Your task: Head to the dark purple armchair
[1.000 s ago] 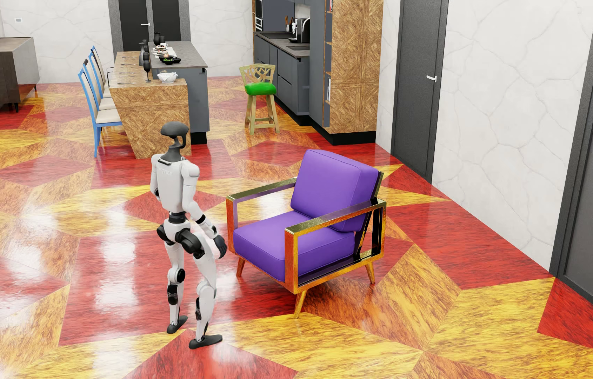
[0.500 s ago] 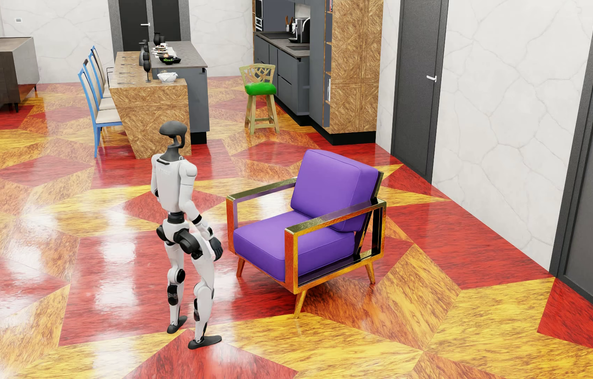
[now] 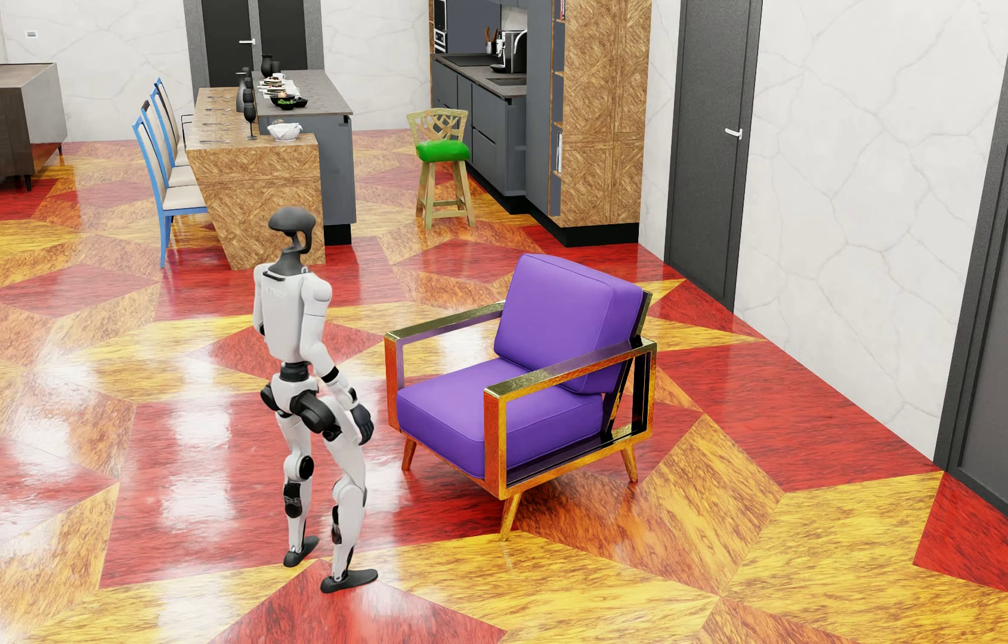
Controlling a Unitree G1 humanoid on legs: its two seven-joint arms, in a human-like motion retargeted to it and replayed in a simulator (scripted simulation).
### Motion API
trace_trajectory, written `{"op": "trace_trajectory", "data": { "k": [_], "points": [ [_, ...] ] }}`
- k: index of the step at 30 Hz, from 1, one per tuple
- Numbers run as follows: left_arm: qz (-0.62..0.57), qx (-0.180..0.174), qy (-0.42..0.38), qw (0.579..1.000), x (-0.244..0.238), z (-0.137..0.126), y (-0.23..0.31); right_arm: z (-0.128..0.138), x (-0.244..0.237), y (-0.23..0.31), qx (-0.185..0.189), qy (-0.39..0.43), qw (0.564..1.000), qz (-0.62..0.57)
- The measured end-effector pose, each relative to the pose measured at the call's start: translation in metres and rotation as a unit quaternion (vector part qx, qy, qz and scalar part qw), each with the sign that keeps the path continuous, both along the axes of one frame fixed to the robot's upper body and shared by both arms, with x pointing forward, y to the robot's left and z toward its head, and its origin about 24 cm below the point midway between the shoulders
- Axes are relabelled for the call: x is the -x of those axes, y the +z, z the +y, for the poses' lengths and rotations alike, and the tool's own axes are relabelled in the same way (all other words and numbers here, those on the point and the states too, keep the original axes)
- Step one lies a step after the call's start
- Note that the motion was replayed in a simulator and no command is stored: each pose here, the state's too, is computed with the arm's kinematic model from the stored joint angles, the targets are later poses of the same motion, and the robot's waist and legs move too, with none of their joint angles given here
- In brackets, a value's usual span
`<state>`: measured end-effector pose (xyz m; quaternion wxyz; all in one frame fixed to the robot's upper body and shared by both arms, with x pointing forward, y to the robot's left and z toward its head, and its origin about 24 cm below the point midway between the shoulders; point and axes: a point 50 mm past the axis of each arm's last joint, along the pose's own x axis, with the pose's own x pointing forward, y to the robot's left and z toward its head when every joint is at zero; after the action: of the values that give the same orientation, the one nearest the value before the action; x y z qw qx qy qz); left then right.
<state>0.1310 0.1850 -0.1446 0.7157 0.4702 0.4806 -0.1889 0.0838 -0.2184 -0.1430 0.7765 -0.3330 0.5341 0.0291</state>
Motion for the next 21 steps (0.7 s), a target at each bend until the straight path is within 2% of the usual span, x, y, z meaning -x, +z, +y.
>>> {"op": "trace_trajectory", "data": {
  "k": [5, 15, 21],
  "points": [
    [0.01, 0.004, -0.004, 1.0, 0.002, -0.006, -0.002, -0.002, 0.001, 0.001, 0.0, -0.014, 1.0, -0.007],
    [0.039, 0.004, 0.01, 0.999, 0.021, -0.001, -0.007, 0.007, -0.004, 0.0, -0.009, -0.001, 1.0, -0.009],
    [0.027, 0.005, -0.001, 1.0, 0.014, -0.004, -0.005, 0.007, -0.003, 0.0, -0.011, -0.011, 1.0, -0.009]
  ]
}}
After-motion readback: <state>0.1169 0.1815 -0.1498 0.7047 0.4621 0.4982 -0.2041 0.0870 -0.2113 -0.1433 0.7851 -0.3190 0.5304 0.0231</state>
